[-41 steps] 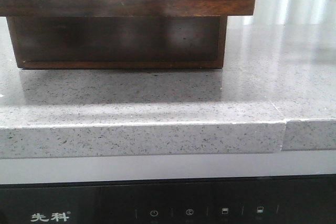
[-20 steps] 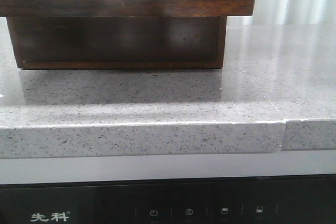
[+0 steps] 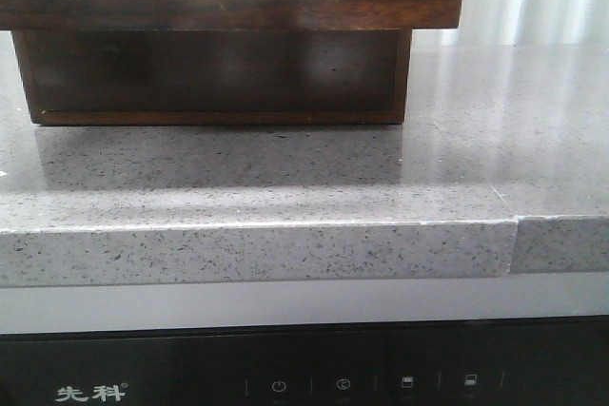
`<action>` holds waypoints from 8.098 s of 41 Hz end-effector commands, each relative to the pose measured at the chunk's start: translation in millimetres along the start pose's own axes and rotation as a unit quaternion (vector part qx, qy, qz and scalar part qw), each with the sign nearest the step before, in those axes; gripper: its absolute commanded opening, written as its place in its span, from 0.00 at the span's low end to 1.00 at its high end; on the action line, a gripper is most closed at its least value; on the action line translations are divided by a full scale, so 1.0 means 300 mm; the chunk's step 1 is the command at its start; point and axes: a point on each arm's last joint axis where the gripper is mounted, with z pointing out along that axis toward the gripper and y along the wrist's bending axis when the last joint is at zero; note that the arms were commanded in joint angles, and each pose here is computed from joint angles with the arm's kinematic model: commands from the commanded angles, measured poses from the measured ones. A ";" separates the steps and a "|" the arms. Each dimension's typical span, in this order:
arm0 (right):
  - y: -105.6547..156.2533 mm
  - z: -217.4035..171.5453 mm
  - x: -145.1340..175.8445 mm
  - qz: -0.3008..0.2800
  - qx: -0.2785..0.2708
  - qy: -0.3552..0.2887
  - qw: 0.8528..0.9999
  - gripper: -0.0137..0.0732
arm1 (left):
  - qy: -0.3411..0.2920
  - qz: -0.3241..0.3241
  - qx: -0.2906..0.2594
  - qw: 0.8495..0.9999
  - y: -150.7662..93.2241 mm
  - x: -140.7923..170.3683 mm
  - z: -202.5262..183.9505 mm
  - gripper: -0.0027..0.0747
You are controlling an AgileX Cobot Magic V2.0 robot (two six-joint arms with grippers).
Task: Put scissors in drawer with both arms
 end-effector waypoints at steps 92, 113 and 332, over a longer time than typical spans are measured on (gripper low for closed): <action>0.119 -0.292 0.060 0.201 0.103 -0.016 0.974 0.60 | -0.051 -0.003 0.002 0.999 -0.001 -0.046 -0.019 0.51; 0.376 -0.519 0.377 0.190 0.120 -0.029 0.974 0.60 | -0.051 -0.003 0.002 0.999 -0.001 -0.046 -0.019 0.51; 0.529 -0.275 1.062 0.204 0.474 -0.180 0.838 0.08 | -0.287 -0.062 -0.252 0.922 0.065 0.624 0.233 0.01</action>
